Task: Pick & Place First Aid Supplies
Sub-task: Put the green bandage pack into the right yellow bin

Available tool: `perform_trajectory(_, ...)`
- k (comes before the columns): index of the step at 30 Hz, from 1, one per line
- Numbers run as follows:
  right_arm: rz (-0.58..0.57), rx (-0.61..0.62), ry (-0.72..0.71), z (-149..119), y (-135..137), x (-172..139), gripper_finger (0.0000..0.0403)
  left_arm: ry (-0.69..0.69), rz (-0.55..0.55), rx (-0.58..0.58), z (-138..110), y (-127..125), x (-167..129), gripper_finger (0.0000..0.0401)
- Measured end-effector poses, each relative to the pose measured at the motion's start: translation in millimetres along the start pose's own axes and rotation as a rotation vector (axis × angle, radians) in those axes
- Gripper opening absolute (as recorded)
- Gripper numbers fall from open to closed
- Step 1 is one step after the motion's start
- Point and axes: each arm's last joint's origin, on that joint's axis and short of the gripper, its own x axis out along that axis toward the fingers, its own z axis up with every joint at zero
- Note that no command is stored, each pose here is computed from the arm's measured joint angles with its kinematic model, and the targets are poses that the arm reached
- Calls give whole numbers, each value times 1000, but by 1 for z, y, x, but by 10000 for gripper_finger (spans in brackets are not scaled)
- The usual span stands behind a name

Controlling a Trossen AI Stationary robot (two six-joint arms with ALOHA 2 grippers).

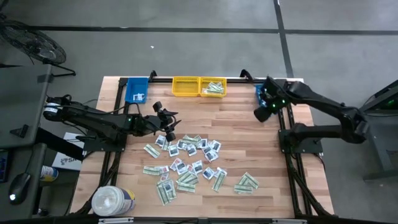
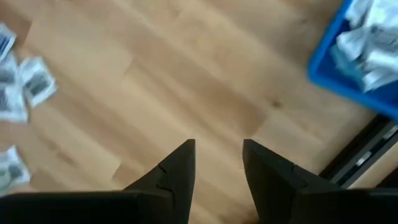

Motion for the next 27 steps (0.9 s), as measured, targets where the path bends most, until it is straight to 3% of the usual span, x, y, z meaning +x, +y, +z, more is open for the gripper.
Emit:
perform_trajectory(7,73,-85,39,-28,31,-6,128,0,0,0,0,0,0,172)
perform_trajectory(22,79,28,88,-100,96,-2,128,11,-208,-53,0,-6,-1,172)
perform_trajectory(27,3,47,141,-127,115,12,128,38,-268,-109,-2,-8,-1,172)
